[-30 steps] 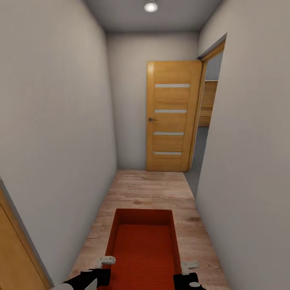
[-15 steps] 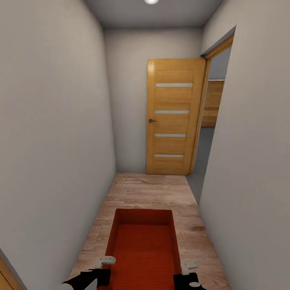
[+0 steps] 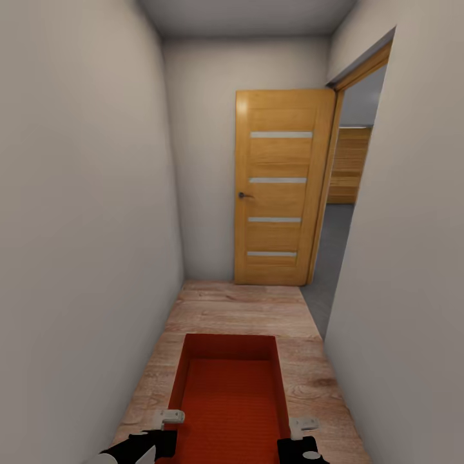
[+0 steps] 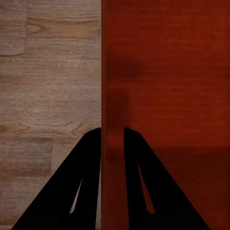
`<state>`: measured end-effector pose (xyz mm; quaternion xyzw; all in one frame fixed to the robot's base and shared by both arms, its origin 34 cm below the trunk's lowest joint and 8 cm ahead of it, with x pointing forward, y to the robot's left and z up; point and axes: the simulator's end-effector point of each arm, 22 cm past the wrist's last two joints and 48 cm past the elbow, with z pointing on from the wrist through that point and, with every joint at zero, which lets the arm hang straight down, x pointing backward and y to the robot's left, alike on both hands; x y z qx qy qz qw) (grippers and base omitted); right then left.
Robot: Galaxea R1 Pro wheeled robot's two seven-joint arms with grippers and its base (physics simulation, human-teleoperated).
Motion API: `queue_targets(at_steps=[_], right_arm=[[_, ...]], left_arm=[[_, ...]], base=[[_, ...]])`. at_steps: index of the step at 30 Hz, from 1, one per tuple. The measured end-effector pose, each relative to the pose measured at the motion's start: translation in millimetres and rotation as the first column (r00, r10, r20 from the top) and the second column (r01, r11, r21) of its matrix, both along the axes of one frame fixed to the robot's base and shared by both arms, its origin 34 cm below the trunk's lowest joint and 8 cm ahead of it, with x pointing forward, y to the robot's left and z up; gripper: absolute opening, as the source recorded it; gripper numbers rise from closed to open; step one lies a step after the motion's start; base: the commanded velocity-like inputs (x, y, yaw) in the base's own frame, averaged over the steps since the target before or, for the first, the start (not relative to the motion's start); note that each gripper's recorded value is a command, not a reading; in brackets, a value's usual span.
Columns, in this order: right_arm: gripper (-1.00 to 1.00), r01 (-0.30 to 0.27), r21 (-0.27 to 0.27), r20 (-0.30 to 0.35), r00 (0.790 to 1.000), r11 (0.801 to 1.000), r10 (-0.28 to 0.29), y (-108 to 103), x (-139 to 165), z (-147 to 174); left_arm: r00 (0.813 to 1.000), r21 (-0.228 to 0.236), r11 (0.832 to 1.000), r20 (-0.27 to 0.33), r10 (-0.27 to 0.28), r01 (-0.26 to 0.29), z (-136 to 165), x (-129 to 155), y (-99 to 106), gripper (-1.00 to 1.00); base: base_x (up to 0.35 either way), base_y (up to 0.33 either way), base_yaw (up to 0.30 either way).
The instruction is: Move the two storage containers from the living room to the garage. In the garage, place one container on the floor and stack the other container on top of it (either order is fine).
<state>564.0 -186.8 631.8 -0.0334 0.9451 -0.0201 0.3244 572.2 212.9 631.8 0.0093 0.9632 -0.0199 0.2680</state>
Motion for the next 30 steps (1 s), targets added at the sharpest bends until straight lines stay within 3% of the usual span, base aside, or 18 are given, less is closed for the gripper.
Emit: queue_targets(at_steps=[30], right_arm=[[-1.0,0.0,0.0,-0.001,1.0,1.0,0.0,-0.2,-0.2,-0.1]], left_arm=[[1.0,0.001,1.0,-0.001,0.0,0.0,0.0,-0.1,-0.2,-1.0]], base=[[0.324,0.0,0.0]])
